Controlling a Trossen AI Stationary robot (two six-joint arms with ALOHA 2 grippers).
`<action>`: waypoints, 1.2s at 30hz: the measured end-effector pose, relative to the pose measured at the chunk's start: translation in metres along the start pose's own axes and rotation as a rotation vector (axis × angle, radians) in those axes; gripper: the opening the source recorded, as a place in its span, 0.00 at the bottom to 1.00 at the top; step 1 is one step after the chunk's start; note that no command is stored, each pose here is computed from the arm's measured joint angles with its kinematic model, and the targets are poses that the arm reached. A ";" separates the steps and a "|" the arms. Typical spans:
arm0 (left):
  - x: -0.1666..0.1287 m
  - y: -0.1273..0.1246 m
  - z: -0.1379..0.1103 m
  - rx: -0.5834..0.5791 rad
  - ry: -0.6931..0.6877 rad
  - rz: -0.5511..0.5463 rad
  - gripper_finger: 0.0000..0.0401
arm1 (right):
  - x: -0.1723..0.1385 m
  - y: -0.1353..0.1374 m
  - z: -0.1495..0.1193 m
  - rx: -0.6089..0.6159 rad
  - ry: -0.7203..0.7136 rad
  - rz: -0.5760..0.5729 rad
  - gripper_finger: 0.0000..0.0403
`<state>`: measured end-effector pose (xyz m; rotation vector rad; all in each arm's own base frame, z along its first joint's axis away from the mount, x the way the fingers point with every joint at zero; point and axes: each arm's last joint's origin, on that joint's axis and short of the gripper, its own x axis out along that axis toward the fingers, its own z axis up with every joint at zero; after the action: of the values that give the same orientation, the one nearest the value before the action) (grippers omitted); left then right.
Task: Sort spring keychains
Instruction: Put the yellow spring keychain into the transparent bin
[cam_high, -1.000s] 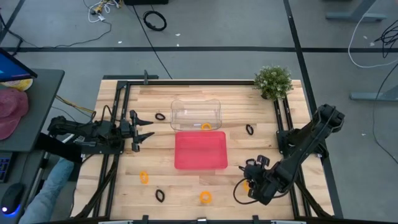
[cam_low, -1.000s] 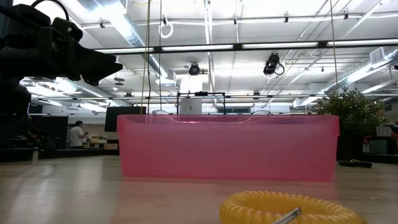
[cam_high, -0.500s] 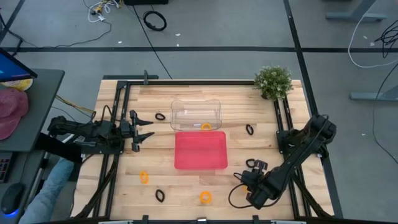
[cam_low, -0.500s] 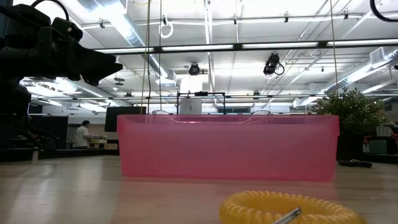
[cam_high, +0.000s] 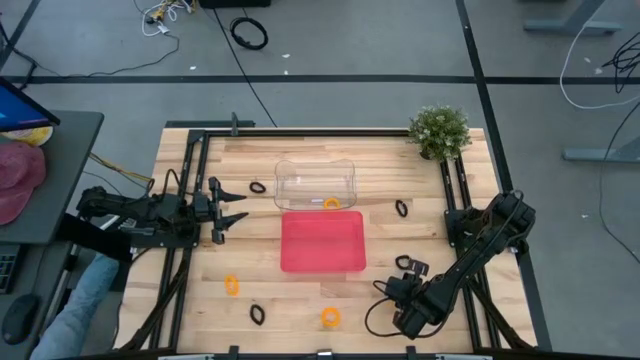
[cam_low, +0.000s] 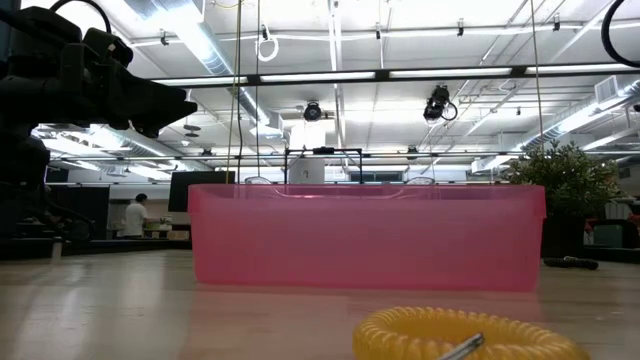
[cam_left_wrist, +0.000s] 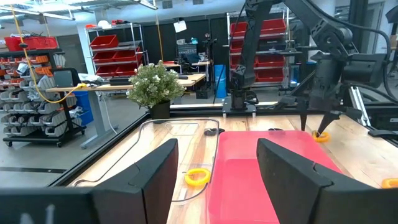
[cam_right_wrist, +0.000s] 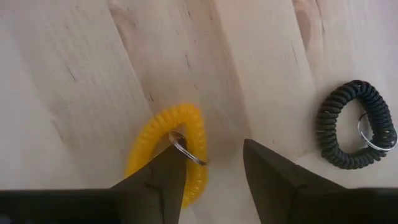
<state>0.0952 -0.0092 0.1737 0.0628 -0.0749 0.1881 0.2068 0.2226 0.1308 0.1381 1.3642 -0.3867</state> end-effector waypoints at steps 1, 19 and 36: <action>0.000 0.000 0.000 0.000 0.000 0.000 0.55 | 0.000 0.000 0.000 0.004 0.001 0.001 0.40; 0.000 0.000 0.000 0.000 0.000 0.000 0.55 | -0.004 -0.004 0.003 -0.030 0.077 0.044 0.02; 0.000 0.000 0.000 0.000 0.000 0.000 0.55 | -0.103 -0.050 0.022 -0.073 -0.516 0.122 0.02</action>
<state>0.0952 -0.0092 0.1738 0.0626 -0.0751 0.1882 0.1936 0.1883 0.2411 0.0543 0.8543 -0.2459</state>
